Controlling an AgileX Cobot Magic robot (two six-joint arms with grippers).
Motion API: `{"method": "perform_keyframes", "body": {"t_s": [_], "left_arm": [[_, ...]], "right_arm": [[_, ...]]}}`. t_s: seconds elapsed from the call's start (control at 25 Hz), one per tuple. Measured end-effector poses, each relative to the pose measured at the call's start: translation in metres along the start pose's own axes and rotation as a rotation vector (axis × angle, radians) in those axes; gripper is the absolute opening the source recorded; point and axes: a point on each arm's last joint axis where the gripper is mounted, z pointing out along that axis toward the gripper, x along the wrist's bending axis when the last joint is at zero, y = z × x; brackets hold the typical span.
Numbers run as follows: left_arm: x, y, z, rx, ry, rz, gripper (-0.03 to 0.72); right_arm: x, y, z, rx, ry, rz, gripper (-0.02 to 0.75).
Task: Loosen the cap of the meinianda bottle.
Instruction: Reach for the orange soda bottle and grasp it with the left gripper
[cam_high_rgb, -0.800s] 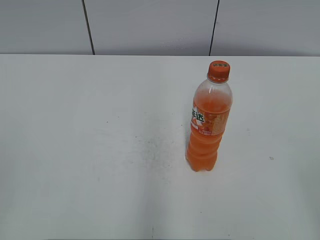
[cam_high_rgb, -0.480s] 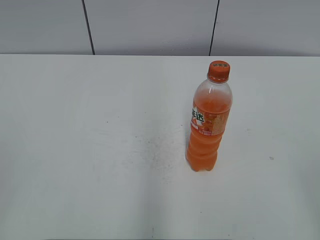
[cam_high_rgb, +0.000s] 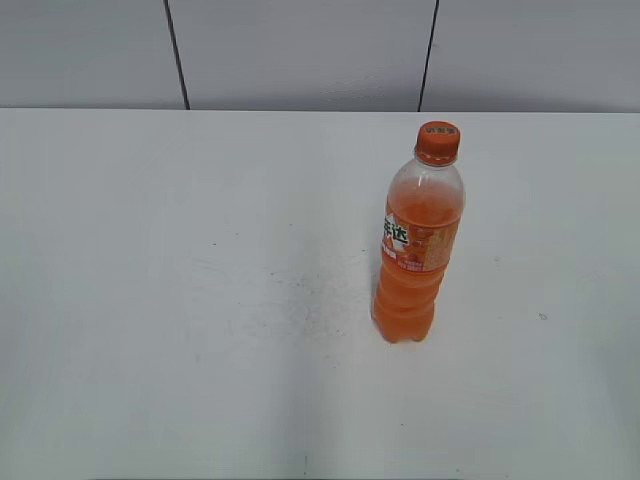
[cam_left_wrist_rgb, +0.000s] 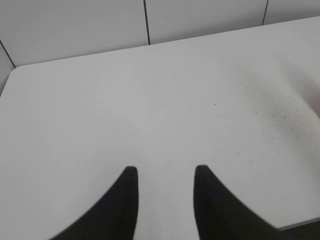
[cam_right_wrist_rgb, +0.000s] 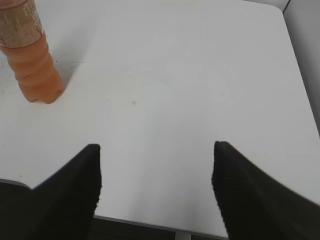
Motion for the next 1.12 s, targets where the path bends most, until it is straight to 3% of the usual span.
{"method": "perform_keyframes", "body": {"t_s": [0.6,0.84,0.96,1.12], "left_arm": [[0.0,0.0,0.0,0.0,0.0,0.0,0.249],[0.0,0.002,0.004,0.023,-0.001,0.0,0.439],[0.0,0.008,0.006,0.019,-0.001,0.0,0.487],[0.004,0.032,0.018,-0.162,0.036,0.024,0.494]], "right_arm": [[0.0,0.0,0.0,0.0,0.001,0.0,0.522],[0.0,0.0,0.0,0.0,0.001,0.001,0.522],[0.0,0.0,0.0,0.0,0.001,0.001,0.522],[0.0,0.0,0.0,0.0,0.001,0.001,0.522]]}}
